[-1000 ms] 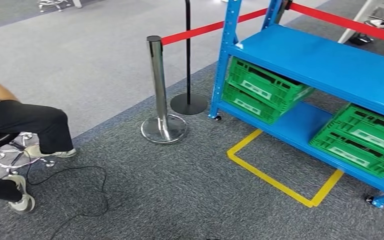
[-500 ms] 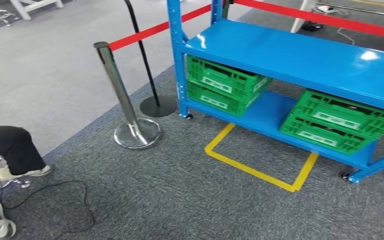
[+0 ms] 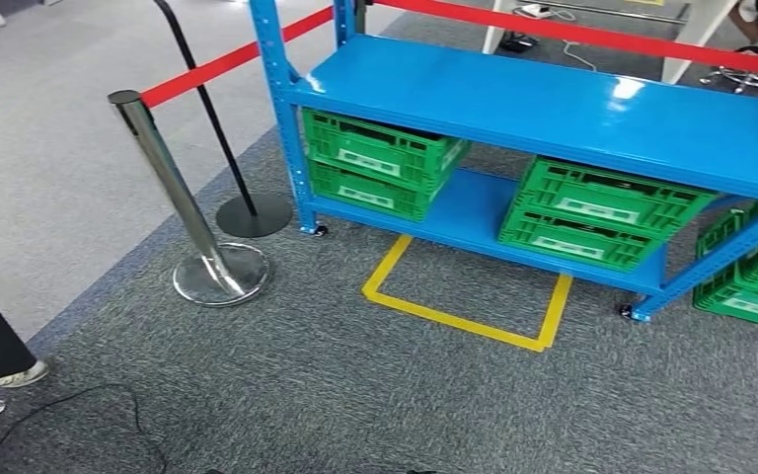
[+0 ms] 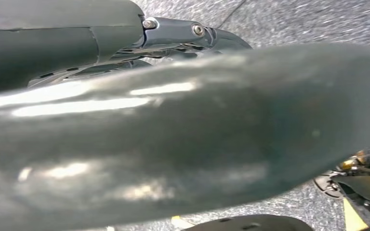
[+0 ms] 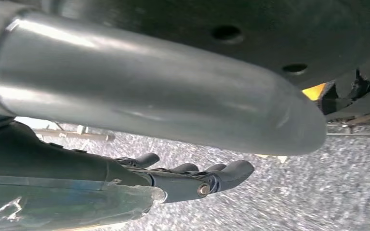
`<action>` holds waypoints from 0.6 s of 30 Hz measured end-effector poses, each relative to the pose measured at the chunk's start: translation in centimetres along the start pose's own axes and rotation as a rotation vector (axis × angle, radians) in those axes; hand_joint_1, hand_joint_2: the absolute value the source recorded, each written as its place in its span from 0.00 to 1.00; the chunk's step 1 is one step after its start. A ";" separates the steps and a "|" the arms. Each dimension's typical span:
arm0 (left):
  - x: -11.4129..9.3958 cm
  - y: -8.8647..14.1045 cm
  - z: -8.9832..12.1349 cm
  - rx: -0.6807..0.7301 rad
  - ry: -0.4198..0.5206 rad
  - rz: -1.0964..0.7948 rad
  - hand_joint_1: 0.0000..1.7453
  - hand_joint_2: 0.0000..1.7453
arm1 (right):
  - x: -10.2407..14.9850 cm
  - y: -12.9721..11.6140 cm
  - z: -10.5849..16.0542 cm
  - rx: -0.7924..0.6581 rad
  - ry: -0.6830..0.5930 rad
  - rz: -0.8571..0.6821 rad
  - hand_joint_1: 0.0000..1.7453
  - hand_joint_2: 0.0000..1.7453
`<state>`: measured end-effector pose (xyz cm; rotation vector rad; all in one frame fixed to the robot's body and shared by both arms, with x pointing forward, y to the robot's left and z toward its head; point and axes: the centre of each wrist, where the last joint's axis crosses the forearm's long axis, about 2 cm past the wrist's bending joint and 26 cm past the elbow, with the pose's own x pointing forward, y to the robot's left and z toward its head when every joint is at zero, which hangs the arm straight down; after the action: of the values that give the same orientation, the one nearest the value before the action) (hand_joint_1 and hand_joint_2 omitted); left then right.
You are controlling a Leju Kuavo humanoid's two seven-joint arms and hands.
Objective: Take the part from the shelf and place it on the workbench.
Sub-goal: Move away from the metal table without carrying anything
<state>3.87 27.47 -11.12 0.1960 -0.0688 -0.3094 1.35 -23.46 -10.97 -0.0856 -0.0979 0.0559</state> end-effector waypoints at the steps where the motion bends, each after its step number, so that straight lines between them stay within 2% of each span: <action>1: 0.1 0.0 0.0 -0.002 -0.001 0.000 0.00 0.00 | 0.0 0.0 0.0 0.000 0.000 -0.001 0.00 0.00; 18: 0.0 0.6 -0.1 0.016 0.011 0.015 0.00 0.00 | 0.6 0.2 0.0 0.002 -0.013 -0.018 0.00 0.00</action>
<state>4.01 28.04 -11.12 0.2128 -0.0618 -0.2933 1.89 -23.27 -10.93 -0.0827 -0.1120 0.0386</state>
